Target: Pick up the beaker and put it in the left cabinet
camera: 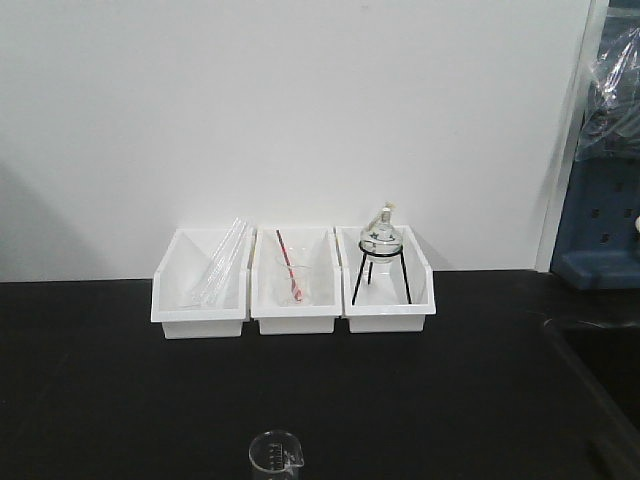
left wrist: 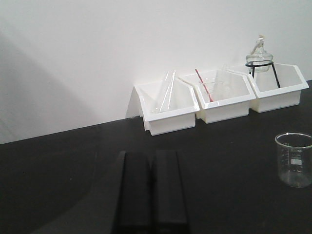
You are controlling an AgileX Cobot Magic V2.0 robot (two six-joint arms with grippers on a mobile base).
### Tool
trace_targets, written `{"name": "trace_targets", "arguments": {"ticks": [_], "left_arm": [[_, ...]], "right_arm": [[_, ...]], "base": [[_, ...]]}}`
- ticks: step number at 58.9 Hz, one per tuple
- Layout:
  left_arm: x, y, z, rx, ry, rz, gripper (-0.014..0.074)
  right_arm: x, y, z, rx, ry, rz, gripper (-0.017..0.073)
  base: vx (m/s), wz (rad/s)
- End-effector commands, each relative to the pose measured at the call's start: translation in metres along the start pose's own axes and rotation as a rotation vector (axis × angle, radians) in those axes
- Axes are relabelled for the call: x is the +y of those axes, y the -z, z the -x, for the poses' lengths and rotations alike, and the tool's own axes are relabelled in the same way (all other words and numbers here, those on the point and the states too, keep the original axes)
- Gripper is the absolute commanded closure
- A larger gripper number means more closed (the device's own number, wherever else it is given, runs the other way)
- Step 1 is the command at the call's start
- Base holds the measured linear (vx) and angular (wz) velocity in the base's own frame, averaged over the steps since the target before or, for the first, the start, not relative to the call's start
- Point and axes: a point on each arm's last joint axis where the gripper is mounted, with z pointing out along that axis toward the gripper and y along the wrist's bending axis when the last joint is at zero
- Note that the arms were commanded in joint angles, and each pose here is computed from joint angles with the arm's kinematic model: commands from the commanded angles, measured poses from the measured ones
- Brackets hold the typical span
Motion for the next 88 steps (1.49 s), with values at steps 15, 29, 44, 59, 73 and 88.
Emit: {"name": "trace_targets", "arguments": {"ticks": [15,29,44,59,73,88], "left_arm": [[0.0,0.001,0.003,-0.077,0.006,0.007,0.0592],[0.0,0.001,0.003,-0.077,0.006,0.007,0.0592],[0.0,0.001,0.003,-0.077,0.006,0.007,0.0592],[0.0,0.001,0.003,-0.077,0.006,0.007,0.0592],[0.0,0.001,0.003,-0.077,0.006,0.007,0.0592],[0.0,0.001,0.003,-0.077,0.006,0.007,0.0592]], "right_arm": [[0.056,-0.063,0.028,-0.06,0.129,0.358,0.0088],[0.09,-0.096,0.001,-0.085,0.065,0.494,0.0026],[0.106,-0.116,-0.033,-0.08,-0.056,0.561,0.0004],[0.117,-0.131,-0.05,-0.087,-0.077,0.61,0.0004],[0.13,-0.159,-0.052,-0.101,-0.046,0.66,0.0004],[0.14,-0.183,-0.057,-0.087,-0.043,0.707,0.0004]], "base": [[0.0,0.0],[0.0,0.0],[0.0,0.0],[0.0,0.0],[0.0,0.0],[0.0,0.0]]}}
